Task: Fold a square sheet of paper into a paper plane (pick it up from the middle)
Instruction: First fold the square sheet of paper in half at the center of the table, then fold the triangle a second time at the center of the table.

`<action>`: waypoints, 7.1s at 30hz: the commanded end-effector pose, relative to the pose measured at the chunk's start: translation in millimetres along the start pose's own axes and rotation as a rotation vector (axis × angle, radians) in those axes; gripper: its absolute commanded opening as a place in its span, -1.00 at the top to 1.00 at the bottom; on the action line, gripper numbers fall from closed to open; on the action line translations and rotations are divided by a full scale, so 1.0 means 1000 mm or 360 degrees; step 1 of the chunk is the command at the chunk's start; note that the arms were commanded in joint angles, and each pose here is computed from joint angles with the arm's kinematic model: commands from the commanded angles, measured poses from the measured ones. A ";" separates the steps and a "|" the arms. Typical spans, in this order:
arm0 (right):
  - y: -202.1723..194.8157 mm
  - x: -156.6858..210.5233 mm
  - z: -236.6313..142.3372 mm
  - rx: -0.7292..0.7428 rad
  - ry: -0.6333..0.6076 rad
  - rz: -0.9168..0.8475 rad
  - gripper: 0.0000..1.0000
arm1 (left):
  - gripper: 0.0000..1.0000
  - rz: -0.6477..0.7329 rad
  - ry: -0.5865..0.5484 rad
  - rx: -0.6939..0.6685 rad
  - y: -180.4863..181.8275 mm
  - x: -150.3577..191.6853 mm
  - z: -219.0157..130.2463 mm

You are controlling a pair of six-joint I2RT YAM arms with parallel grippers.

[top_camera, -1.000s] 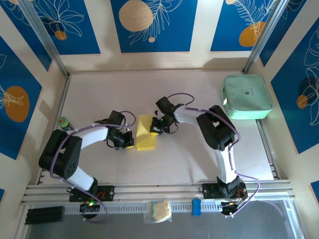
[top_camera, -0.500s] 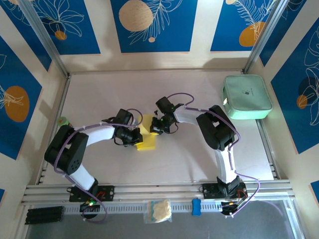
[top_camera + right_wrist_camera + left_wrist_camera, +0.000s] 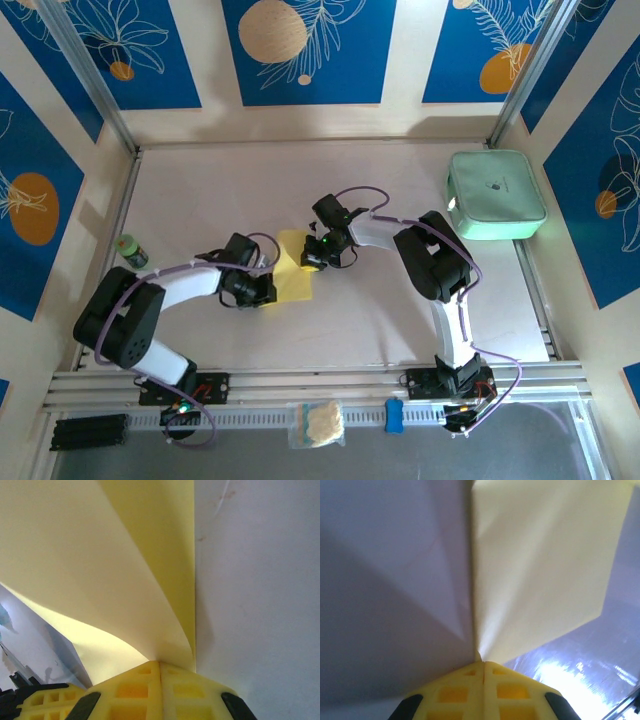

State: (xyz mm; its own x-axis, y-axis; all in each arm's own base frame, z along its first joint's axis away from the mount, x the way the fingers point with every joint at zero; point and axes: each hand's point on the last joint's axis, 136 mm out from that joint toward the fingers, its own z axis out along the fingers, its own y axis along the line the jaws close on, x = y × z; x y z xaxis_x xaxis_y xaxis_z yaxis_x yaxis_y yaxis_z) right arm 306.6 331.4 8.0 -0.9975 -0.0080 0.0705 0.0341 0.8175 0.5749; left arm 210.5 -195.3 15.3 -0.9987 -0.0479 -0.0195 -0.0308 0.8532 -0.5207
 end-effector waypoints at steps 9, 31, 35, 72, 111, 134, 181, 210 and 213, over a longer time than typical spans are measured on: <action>-0.130 0.043 0.028 0.0715 0.0168 0.0230 1.00 | 0.96 0.0087 -0.0172 0.0096 -0.038 -0.035 -0.041; -0.144 0.046 0.027 0.0822 0.0202 0.0222 1.00 | 0.96 -0.0152 -0.0246 0.0103 0.001 -0.103 0.023; -0.150 0.046 0.025 0.0855 0.0198 0.0232 1.00 | 0.96 -0.0241 -0.0243 0.0051 0.029 -0.096 0.020; -0.170 0.049 0.013 0.1021 0.0196 0.0191 1.00 | 0.88 -0.0330 -0.0369 0.0015 0.056 -0.144 -0.006; -0.154 0.049 0.012 0.0924 0.0351 -0.0246 1.00 | 0.86 -0.0191 -0.0320 0.0017 0.033 -0.165 0.014; -0.113 0.023 -0.010 0.0690 0.0341 -0.0418 0.99 | 0.84 -0.0072 -0.0431 0.0420 -0.022 -0.158 -0.042; 0.043 0.006 -0.010 -0.0088 -0.0015 -0.0048 1.00 | 0.88 -0.0125 -0.0146 0.0199 -0.013 -0.154 0.038; 0.012 0.052 0.009 -0.0005 0.0226 -0.0138 1.00 | 0.93 -0.0194 -0.0123 0.0067 0.007 -0.149 0.046; 0.009 0.058 0.006 0.0002 0.0238 -0.0132 1.00 | 0.93 -0.0191 -0.0122 0.0064 0.007 -0.149 0.045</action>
State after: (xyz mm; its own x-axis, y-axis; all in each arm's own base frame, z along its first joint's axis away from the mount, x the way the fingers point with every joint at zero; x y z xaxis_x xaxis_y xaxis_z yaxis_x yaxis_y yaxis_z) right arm 280.2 355.1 17.5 -0.9904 -0.1297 0.0486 -0.0720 0.7819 0.6192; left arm 378.1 -230.9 19.3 -0.9826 -0.1598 -0.0942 -0.0514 0.7225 -0.6894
